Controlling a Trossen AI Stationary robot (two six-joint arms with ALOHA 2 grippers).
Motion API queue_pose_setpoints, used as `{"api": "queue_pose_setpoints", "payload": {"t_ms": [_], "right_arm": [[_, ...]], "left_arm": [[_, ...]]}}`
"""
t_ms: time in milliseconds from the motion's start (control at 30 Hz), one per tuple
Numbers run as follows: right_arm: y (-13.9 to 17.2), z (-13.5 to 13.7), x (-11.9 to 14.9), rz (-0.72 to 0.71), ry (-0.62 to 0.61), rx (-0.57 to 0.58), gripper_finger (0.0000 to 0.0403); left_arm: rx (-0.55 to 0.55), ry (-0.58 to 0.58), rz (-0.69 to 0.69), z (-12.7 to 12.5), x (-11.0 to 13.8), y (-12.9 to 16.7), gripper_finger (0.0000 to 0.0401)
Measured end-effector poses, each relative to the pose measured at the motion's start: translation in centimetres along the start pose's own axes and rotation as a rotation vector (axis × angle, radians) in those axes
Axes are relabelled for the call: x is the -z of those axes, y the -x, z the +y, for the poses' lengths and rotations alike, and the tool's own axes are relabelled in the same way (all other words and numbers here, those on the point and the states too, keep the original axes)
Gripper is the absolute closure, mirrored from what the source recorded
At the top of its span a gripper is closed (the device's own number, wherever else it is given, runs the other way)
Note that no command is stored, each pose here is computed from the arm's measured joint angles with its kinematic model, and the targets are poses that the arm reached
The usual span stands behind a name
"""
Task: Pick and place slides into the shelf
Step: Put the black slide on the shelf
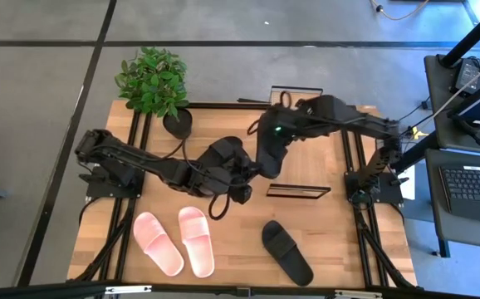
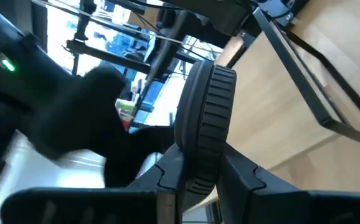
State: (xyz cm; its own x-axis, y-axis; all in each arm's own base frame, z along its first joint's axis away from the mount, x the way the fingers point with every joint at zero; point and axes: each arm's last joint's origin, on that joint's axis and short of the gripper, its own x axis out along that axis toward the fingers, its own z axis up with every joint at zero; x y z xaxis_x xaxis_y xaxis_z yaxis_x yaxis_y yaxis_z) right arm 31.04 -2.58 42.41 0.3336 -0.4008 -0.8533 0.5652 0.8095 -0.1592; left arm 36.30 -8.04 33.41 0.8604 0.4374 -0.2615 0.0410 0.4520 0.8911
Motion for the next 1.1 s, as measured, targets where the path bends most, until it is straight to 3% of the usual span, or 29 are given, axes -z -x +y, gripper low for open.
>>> {"api": "queue_pose_setpoints", "payload": {"t_ms": [400,733,1100], "right_arm": [[9.8,-3.7,2.4,-0.267,-0.032,-0.194,0.0323],[11.7,-3.1,3.7,-0.296,0.010,-0.306,0.0316],[12.8,-1.8,5.1,-0.284,0.090,-0.382,0.0182]], "left_arm": [[-0.113,0.012,-0.116,3.4,-0.5,2.3,0.0345],[-0.174,0.005,-0.189,4.5,-0.8,2.9,0.0345],[-0.147,-0.003,-0.221,4.4,-0.7,2.7,0.0345]]}}
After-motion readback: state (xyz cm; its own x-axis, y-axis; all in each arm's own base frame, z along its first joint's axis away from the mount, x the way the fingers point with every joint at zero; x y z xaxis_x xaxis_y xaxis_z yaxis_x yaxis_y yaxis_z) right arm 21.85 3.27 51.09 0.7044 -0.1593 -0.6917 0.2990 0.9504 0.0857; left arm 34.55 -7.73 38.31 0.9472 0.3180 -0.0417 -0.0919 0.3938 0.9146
